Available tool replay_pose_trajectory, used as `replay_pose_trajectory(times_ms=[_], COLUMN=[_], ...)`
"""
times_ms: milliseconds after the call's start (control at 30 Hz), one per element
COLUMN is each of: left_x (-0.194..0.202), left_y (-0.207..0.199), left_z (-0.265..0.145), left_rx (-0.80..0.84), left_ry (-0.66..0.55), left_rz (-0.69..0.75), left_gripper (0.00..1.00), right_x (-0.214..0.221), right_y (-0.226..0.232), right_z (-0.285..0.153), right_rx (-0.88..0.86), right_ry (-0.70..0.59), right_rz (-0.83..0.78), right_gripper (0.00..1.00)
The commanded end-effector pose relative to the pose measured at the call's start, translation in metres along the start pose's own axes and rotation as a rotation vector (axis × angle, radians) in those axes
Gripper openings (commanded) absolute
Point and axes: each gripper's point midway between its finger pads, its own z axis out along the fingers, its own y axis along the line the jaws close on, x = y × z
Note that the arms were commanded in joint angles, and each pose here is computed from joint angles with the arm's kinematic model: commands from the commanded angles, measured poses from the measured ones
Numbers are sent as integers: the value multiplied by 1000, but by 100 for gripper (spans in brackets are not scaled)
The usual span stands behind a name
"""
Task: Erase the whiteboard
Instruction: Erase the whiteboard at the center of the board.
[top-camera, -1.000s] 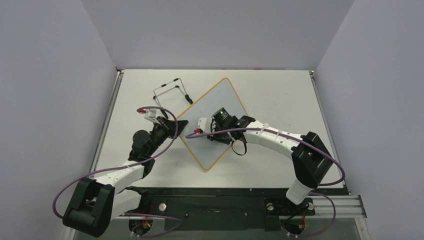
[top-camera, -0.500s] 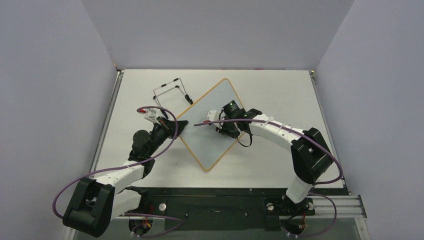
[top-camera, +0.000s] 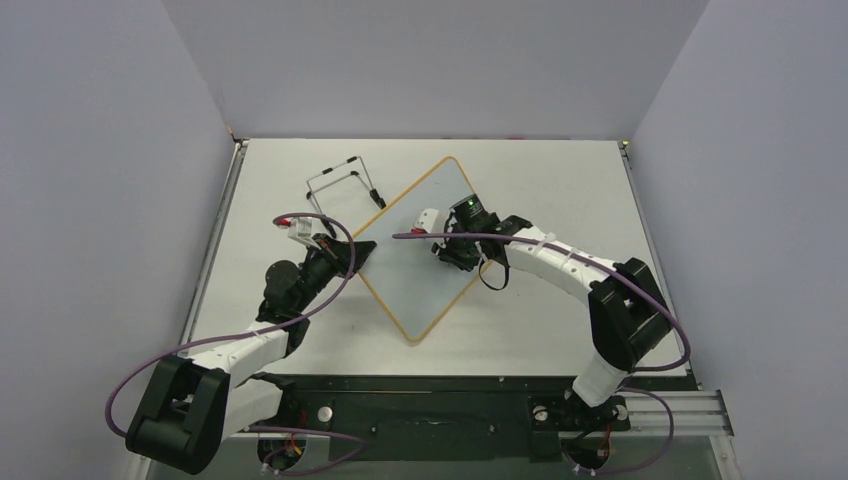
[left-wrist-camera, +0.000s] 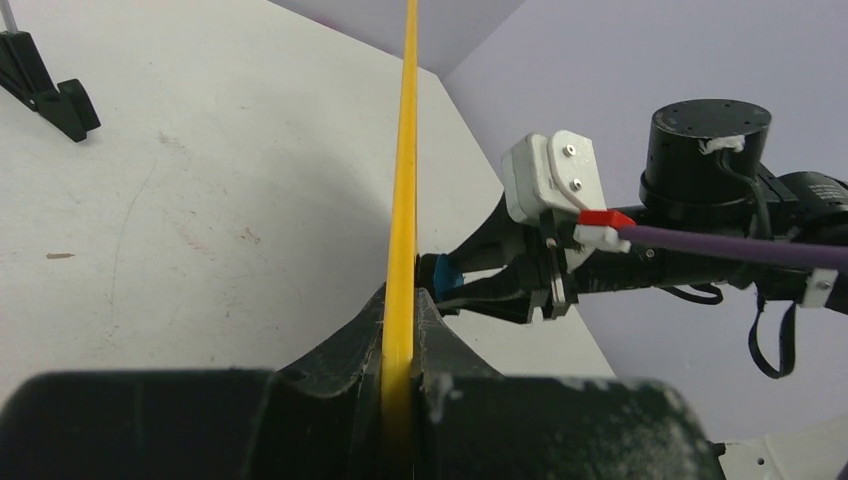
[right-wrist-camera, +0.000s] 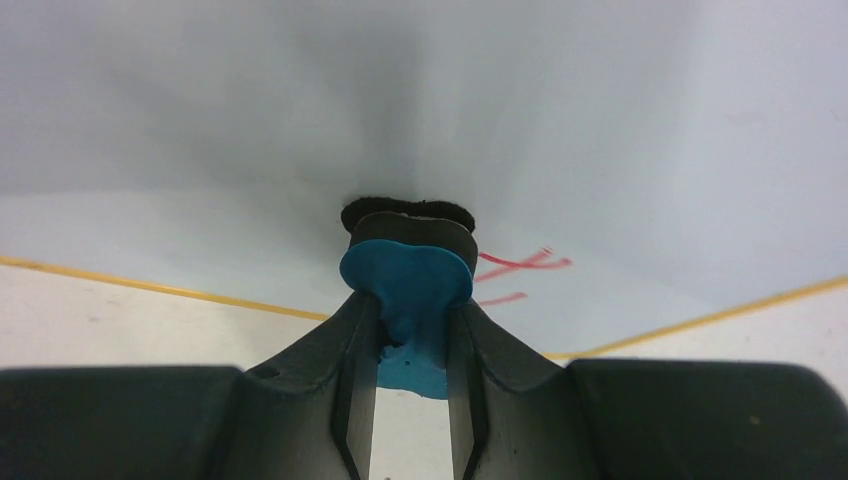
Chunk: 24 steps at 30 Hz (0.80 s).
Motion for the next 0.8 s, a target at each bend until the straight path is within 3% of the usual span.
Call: replay_pose_trajectory(times_ms=[0,133,333,500,667,767], left_x=[-21,-21,-23,-23,-23,-23], left_y=[-47,-47,-49,-48,-49,-50], left_z=[0,0,1,-1,0,0], left_rx=[186,185,192,187,190,196], left_ry=[-60,-60,-63,-61,-61,-64], left_rz=[-1,0,3,4,0,-3], left_gripper=[0,0,0,0,0,0], right_x=[33,46,9,-12,22,43], right_y=[-26,2,39,-3,-32,-21], right_z=[6,13,9,-3,-2,7], right_rx=[59,-90,-177,-31,49,-9], right_ry=[71,97,11,-76,-14,60], right_rz=[-11,-88,-174,-36,30,-3], right_gripper=[0,0,0,0,0,0])
